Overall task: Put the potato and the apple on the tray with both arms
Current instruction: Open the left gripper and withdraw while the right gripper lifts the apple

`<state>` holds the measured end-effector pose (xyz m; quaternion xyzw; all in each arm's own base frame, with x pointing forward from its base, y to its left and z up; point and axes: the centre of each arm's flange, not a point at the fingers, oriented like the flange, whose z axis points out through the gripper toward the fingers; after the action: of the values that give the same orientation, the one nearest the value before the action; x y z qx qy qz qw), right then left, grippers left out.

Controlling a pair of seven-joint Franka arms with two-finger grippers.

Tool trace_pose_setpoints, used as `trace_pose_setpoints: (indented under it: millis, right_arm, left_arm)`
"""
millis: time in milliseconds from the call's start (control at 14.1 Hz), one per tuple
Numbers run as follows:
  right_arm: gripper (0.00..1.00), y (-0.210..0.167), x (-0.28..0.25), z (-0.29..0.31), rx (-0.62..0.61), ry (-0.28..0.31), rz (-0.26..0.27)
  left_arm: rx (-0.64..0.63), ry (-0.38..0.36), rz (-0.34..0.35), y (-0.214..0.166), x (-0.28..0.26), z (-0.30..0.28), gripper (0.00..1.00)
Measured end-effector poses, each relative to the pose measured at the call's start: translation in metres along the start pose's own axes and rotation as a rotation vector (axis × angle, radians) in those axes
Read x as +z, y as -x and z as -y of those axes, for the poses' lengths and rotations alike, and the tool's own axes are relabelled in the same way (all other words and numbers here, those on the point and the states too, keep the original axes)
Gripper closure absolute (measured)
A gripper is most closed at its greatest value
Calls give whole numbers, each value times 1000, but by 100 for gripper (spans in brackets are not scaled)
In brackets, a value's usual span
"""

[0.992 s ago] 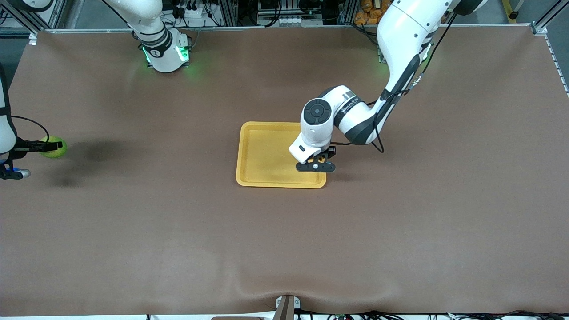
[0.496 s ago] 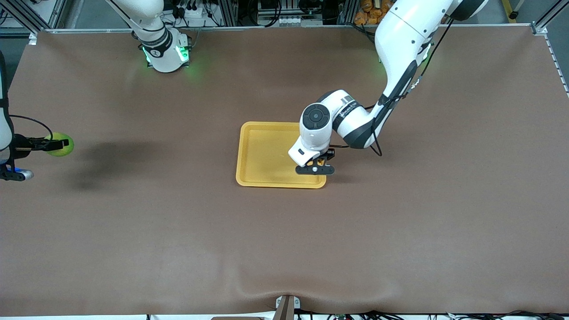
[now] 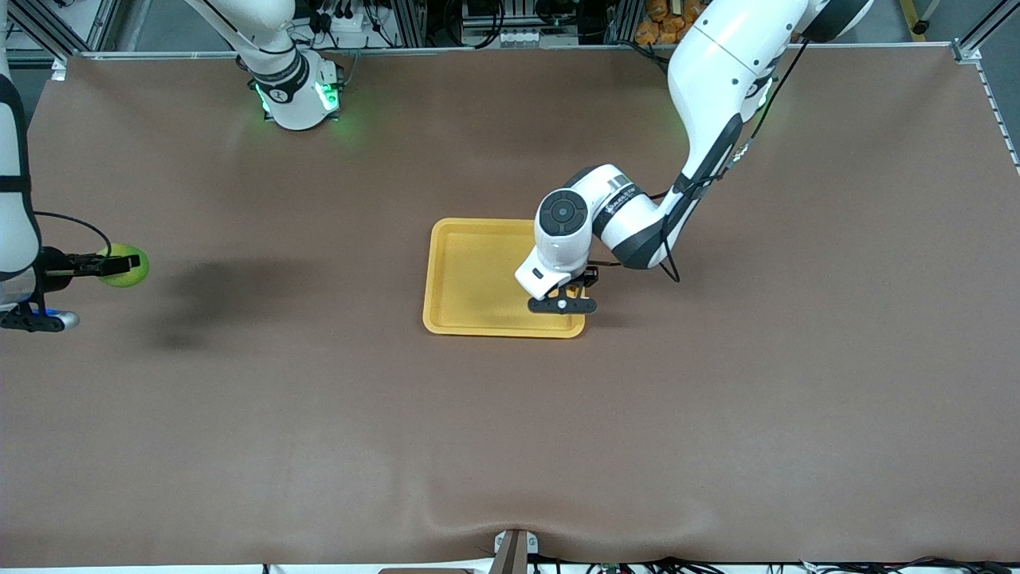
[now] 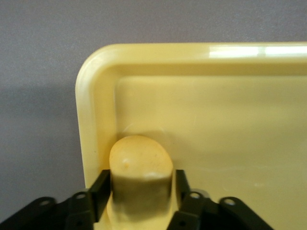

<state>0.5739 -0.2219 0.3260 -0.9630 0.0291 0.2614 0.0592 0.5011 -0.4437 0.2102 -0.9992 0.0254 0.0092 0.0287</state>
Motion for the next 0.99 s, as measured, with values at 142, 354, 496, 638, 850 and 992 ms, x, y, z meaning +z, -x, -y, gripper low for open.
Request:
trace_pose_setpoints:
  millis: [142,354,496,638,850,992]
  right_arm:
    - [18,-1,-6,21,-8,-4,-4]
    - [18,-1,-16,56,20,5,-7]
    - [18,-2,-21,87,43,4,-15]
    - [18,-1,-24,124,45,8,-20]
    - [18,2,-29,180,21,18,-32]
    - [18,6,-34,210,33,30,-43]
  left_arm:
    - [-4,8,-11,-5,-6,-1,11]
    - [-18,19,-38,-15,-26,1,0]
    - [-40,7,-51,-25,-51,14,0]
    - [-77,-6,-73,-38,-89,36,0]
    - [-139,-37,-99,-53,-152,85,0]
    - [-148,-51,-118,-65,-186,125,0]
